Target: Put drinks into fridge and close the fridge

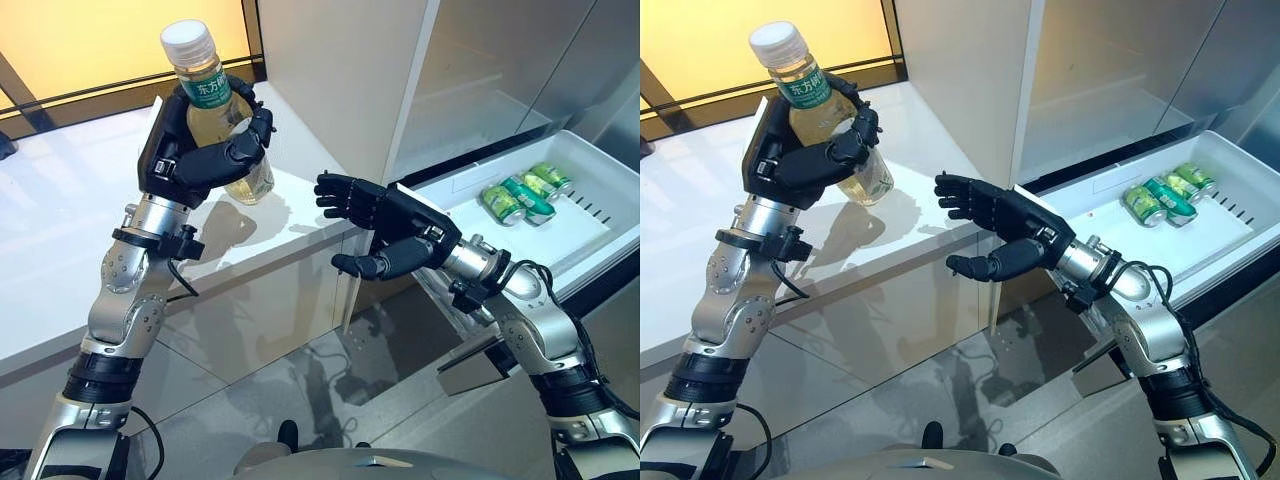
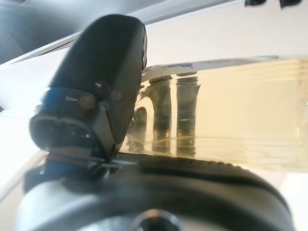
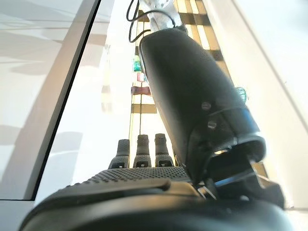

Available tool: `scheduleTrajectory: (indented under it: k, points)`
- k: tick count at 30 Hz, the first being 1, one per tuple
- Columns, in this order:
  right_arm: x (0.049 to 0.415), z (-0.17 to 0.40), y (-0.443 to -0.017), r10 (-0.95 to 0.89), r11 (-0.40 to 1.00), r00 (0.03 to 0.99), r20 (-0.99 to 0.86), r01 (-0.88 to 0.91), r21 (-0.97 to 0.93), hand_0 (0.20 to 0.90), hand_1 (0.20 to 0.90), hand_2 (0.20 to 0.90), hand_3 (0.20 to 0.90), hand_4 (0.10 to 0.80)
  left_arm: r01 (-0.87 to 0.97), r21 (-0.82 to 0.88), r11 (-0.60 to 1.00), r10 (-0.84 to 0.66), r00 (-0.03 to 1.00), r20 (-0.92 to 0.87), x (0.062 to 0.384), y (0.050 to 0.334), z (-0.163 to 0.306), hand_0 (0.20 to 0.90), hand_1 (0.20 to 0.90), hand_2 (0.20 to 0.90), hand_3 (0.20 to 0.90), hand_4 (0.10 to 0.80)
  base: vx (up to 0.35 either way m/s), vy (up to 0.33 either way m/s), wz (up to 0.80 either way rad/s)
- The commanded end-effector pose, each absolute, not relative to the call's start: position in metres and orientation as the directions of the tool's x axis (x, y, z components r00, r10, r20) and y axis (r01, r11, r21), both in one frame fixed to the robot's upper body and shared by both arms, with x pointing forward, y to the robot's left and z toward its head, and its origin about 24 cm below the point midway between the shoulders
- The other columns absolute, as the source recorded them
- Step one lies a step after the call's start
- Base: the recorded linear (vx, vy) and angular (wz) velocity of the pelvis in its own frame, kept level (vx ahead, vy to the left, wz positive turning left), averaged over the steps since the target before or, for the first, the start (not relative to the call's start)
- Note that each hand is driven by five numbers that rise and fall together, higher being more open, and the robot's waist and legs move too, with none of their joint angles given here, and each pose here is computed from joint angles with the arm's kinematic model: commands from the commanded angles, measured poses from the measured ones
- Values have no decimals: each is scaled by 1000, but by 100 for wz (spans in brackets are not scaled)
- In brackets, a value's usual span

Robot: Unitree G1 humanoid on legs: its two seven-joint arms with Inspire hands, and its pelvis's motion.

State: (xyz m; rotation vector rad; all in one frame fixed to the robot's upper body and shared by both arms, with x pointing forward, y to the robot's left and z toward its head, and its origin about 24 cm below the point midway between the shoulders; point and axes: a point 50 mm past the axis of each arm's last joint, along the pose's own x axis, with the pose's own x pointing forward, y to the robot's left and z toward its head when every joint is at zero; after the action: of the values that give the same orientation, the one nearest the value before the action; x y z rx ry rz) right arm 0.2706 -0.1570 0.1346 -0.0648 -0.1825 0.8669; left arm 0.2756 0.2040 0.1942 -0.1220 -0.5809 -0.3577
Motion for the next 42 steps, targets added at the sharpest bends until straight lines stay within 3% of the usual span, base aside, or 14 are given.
scheduleTrajectory:
  k: [1,12,34,35,36,37,38,42]
  points:
    - [281,178,-134,759,627,560,332,-766,-141,900,900,900,900,800,496,114,861,-371,460,806,258,175,268,300,300,300,200,100,0,0,0]
    - [293,185,-106,784,570,522,336,-820,-55,900,900,900,900,800,598,154,786,-488,448,749,264,146,262,300,300,300,200,100,0,0,0]
    - [296,190,-72,832,489,458,312,-872,-27,900,900,900,900,800,684,153,714,-569,438,696,269,123,258,300,300,300,200,100,0,0,0]
    - [296,191,-71,835,488,456,308,-872,-32,716,716,716,686,586,687,155,710,-576,441,689,269,122,257,300,300,300,200,100,0,0,0]
    - [297,192,-70,837,489,455,305,-871,-42,596,596,596,546,446,689,157,708,-581,442,683,270,122,256,300,300,300,200,100,0,0,0]
    - [297,192,-70,837,489,455,305,-871,-42,528,528,528,466,366,689,157,708,-581,442,683,270,122,256,300,300,300,200,100,0,0,0]
    - [298,193,-70,836,493,458,301,-869,-49,300,300,300,200,100,693,157,704,-587,444,677,270,121,255,300,300,300,200,100,0,0,0]
    - [299,195,-70,836,496,459,300,-867,-56,300,300,300,200,100,700,160,696,-601,446,663,271,120,254,300,300,300,200,100,0,0,0]
